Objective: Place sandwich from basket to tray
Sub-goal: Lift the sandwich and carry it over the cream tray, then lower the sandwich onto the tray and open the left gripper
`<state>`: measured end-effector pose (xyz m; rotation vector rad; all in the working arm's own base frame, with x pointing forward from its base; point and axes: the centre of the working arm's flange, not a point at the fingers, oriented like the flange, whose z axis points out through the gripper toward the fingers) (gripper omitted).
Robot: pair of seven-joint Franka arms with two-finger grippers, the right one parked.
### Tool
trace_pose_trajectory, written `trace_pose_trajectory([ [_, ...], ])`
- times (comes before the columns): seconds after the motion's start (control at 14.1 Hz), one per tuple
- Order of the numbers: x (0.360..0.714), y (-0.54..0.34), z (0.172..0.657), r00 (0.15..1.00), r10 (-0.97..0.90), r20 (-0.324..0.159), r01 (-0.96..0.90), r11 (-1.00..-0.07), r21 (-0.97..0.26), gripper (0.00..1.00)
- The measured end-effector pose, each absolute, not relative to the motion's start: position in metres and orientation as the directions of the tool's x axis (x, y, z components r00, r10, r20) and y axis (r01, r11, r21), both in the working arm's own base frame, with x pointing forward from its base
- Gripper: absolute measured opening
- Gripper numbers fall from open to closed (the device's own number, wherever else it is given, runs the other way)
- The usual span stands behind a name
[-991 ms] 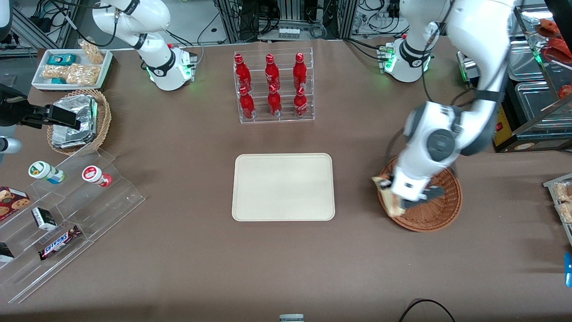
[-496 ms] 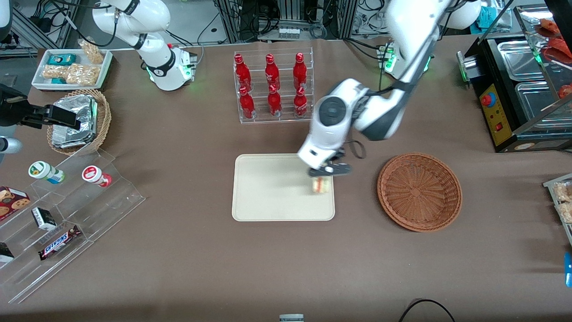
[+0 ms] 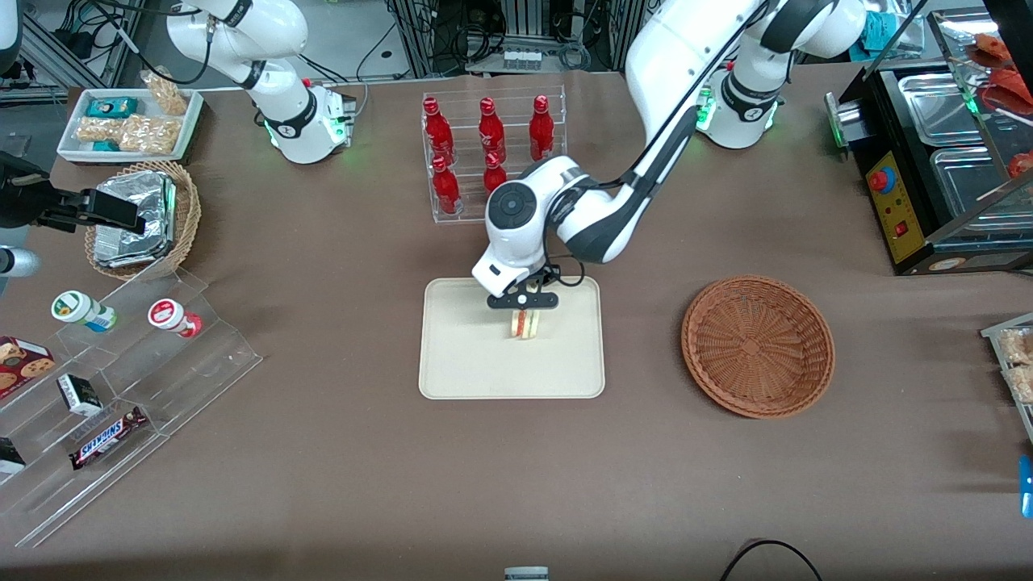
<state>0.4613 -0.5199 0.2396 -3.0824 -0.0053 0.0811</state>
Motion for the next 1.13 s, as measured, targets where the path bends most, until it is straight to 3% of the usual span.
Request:
trace_pose_trajectory([
  [0.35,0.479,-0.527,0.232,0.999,0.035,-0.020,0.034,-0.998,-0.049,0.19],
  [0.57,0.485,-0.531,0.238,0.997,0.078,-0.006,0.078,-0.996,-0.034,0.44],
  [0.92,0.507,-0.524,0.258,0.991,0.134,0.028,0.134,-0.991,-0.016,0.96],
  [1.13,0.554,-0.470,0.317,0.979,0.203,0.029,0.204,-0.978,-0.045,1.00],
])
